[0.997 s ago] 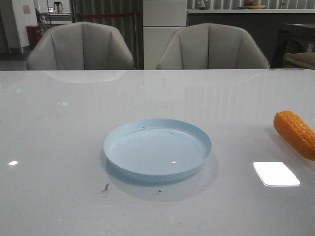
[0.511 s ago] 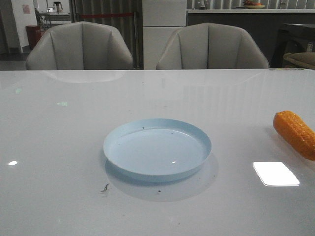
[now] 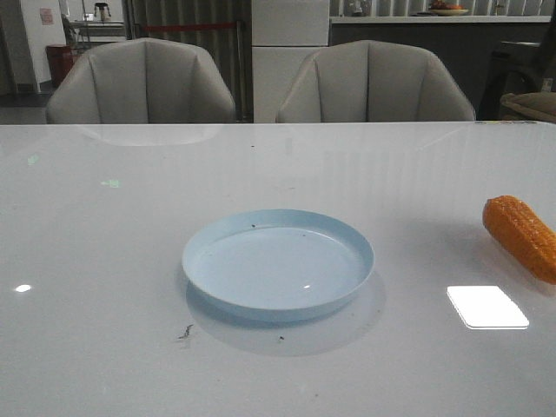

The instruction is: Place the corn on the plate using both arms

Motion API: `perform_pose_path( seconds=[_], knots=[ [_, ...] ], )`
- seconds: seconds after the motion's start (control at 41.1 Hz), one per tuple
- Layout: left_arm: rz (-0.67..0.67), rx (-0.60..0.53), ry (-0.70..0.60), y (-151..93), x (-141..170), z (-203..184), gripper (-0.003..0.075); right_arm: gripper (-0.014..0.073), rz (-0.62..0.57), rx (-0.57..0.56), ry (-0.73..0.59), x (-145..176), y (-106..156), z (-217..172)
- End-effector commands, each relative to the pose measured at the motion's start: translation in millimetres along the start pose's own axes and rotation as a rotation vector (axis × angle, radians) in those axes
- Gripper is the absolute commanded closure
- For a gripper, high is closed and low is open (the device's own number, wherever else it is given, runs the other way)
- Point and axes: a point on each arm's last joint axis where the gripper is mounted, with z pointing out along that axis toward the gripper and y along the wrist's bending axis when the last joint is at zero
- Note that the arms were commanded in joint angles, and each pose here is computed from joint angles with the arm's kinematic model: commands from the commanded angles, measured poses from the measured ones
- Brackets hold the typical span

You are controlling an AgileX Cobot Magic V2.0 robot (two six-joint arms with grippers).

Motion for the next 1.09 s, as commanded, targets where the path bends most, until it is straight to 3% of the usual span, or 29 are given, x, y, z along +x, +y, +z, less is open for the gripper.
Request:
perform_pose_path(
  seconds=[0.0,0.389,0.876,1.07],
  knots=[
    [-0.01,-0.004,-0.117,5,-14,-12,0.0392,0.0053,-0.003,-0.004,-0.027,-21,0,7],
    [-0.013,-0.003,-0.121,5,-13,-14,0.0392,0.005,0.01,0.0,0.238,-5,-4,102],
    [-0.013,-0.004,-0.116,5,-13,-14,0.0392,0.0059,0.01,0.008,0.343,14,-8,143],
    [-0.013,-0.004,-0.116,5,-13,-14,0.0392,0.0204,0.005,0.005,0.311,2,-6,139]
  ],
)
